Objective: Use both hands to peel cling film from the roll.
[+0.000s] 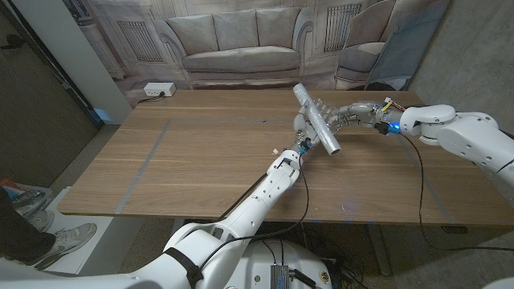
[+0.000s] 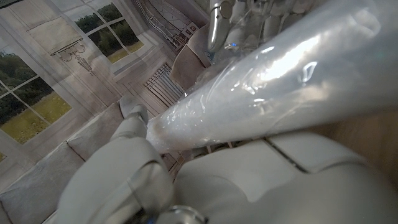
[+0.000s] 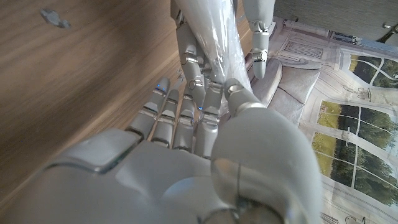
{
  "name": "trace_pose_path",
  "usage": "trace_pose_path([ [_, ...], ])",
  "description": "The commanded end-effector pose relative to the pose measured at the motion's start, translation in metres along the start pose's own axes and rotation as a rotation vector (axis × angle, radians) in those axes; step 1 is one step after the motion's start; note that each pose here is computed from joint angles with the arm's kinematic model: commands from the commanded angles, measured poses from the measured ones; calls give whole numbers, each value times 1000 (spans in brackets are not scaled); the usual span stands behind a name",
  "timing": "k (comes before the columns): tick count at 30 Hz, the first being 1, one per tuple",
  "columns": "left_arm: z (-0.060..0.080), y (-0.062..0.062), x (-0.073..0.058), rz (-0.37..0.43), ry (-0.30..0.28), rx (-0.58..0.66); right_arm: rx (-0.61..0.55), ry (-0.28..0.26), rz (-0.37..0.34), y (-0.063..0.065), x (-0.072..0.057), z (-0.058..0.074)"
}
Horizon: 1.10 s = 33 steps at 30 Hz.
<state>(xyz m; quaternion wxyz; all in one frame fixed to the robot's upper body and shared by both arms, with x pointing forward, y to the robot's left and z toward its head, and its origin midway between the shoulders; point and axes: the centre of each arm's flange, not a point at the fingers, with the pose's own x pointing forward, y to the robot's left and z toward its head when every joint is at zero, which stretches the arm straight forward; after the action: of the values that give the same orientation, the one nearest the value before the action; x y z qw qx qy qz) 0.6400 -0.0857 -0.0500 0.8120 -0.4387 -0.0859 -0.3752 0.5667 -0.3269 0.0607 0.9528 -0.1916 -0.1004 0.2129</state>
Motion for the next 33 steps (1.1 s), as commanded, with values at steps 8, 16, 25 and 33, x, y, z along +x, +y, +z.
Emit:
trace_pose_path([
  [8, -13, 4, -1, -82, 82, -32, 49, 12, -130, -9, -10, -2],
  [16, -10, 3, -2, -73, 113, 8, 52, 8, -150, -13, -7, 0],
  [25, -14, 6, -5, -74, 181, -5, 65, 2, -187, -16, -9, 3],
  [33, -10, 7, -7, -86, 218, 6, 74, -4, -203, -16, -10, 3],
])
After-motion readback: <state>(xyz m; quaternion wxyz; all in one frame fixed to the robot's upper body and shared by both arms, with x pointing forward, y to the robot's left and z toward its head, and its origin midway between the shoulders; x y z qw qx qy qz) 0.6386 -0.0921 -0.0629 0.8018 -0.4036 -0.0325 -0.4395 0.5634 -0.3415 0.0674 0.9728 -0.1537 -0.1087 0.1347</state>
